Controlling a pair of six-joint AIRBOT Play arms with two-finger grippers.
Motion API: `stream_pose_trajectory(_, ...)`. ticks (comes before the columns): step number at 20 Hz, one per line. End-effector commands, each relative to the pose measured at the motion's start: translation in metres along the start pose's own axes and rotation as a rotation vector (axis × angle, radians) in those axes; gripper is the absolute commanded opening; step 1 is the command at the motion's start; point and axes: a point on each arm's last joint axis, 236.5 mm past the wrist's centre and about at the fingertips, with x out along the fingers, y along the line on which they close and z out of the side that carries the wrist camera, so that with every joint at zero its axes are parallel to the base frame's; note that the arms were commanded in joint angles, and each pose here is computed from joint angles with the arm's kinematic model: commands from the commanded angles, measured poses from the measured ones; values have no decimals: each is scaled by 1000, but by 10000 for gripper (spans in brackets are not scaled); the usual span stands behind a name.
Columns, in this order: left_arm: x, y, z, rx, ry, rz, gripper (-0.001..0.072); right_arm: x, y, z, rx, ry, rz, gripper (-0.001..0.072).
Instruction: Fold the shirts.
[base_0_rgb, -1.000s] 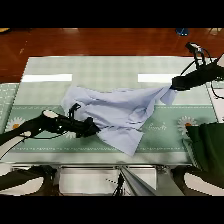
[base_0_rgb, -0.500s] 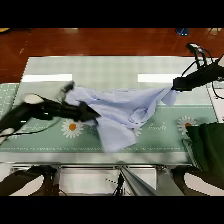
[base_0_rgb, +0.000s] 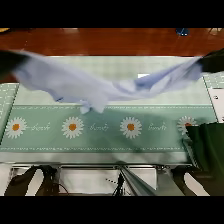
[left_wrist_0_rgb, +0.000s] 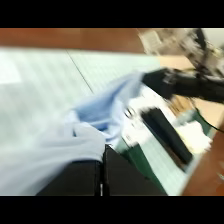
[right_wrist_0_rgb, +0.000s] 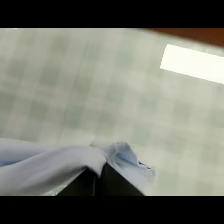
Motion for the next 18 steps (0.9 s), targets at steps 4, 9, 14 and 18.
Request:
stream_pose_trajectory(4, -51, -66, 45, 312, -160, 298, 20, -178, -6, 65, -13, -415, -179, 26)
stream_pose_trajectory(9, -102, -49, 30, 393, -102, 704, 20, -186, 21, -31, 51, -67, -88, 26)
stream_pose_trajectory(14, -123, -34, 30, 387, -84, 831, 19, -175, 56, -80, 74, 188, 70, 25)
stream_pose_trajectory(18, -119, 9, 34, 286, 13, 823, 20, -122, 66, -103, 128, 402, 171, 25)
